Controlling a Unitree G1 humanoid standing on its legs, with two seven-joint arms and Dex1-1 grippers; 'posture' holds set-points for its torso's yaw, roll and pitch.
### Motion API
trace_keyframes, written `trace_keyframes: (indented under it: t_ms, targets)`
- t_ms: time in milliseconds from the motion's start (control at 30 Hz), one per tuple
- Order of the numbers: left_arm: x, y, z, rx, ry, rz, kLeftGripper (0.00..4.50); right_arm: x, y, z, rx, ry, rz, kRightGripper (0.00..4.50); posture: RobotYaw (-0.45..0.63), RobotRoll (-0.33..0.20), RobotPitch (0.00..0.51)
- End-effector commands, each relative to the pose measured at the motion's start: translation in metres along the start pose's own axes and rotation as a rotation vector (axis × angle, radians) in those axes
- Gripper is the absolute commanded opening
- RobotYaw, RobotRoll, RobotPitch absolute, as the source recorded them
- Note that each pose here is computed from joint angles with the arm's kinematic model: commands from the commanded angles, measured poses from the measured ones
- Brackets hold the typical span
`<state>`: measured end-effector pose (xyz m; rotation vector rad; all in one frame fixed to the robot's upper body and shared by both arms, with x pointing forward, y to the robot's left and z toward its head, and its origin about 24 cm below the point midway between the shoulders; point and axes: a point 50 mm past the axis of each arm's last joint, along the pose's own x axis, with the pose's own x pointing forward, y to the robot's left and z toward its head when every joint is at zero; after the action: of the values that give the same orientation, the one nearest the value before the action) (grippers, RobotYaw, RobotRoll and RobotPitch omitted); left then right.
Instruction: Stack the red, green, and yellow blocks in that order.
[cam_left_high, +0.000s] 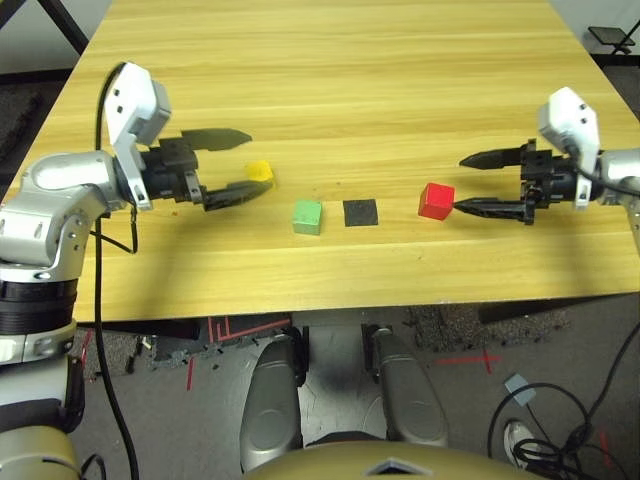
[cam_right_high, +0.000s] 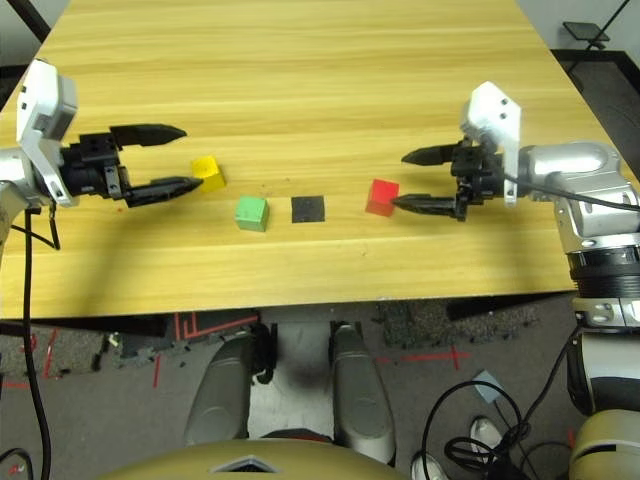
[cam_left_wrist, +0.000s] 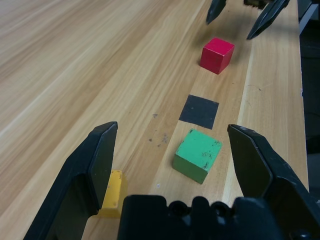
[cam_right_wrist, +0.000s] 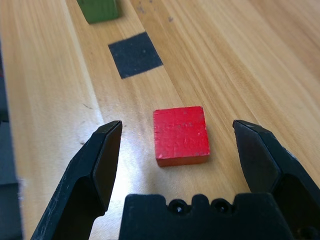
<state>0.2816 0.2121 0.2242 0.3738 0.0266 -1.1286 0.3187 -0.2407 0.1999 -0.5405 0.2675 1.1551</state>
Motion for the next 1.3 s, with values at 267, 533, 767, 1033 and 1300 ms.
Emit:
trace_keyframes:
  t_ms: [267,533,767,1033,1300]
  targets:
    - [0.002,-0.020,-0.014,-0.032,0.098,-0.091,4.49,0.024,-0.009,-0.014,-0.031,0.084,0.032,4.50,0.19,-0.075,0.229]
    - [0.004,-0.025,-0.013,0.010,0.124,-0.145,4.50,0.042,-0.010,-0.013,-0.058,0.081,0.060,3.98,0.22,-0.065,0.234]
    - [0.004,-0.025,-0.007,0.029,0.132,-0.153,4.50,0.056,-0.010,0.020,-0.181,0.028,0.118,2.08,0.23,-0.061,0.234]
    - [0.005,-0.023,-0.012,0.017,0.175,-0.161,4.50,0.093,0.008,0.039,-0.260,0.043,0.286,2.08,0.25,-0.075,0.230]
    - [0.005,-0.028,-0.012,0.009,0.169,-0.145,4.50,0.119,0.012,0.052,-0.301,0.025,0.333,2.08,0.31,-0.083,0.236]
